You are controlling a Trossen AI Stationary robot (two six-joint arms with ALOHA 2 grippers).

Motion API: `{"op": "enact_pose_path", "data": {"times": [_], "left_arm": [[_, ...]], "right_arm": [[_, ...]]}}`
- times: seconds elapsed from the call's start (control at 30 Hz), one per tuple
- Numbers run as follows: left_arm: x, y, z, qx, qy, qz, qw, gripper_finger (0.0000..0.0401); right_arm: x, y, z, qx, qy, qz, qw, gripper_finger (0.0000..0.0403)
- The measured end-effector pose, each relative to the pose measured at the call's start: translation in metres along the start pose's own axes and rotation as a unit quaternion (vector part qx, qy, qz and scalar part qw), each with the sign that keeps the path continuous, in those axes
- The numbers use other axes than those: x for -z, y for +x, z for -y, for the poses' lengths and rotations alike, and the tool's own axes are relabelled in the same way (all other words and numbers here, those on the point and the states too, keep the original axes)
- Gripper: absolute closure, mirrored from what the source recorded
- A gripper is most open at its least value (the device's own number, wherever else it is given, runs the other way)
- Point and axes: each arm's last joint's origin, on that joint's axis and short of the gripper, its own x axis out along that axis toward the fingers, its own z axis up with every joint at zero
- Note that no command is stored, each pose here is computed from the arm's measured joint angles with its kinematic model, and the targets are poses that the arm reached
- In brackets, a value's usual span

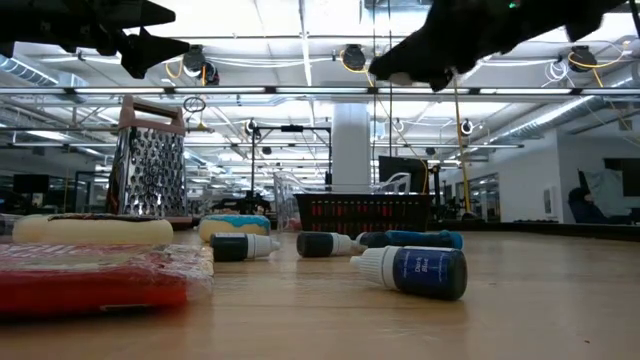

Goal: Pick & Place Food Item
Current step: Put the green food coloring into the red bin

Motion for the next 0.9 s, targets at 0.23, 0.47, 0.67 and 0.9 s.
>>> {"op": "enact_pose_path", "data": {"times": [0.23, 0.47, 0.67, 0.9], "left_arm": [[0.000, 0.000, 0.000, 0.000, 0.000, 0.000, 1.000, 0.0091], [0.000, 0.000, 0.000, 0.000, 0.000, 0.000, 1.000, 0.0091], [0.000, 0.000, 0.000, 0.000, 0.000, 0.000, 1.000, 0.0091], [0.000, 0.000, 0.000, 0.000, 0.000, 0.000, 1.000, 0.0091]], "right_arm": [[0.004, 0.023, 0.042, 0.051, 0.012, 0.005, 0.999, 0.0329], [0.014, 0.046, 0.086, 0.047, 0.034, 0.031, 0.998, 0.0329], [0.038, 0.058, 0.123, 0.103, 0.051, -0.011, 0.993, 0.0329], [0.062, 0.067, 0.138, 0.126, 0.063, -0.060, 0.988, 0.0328]]}}
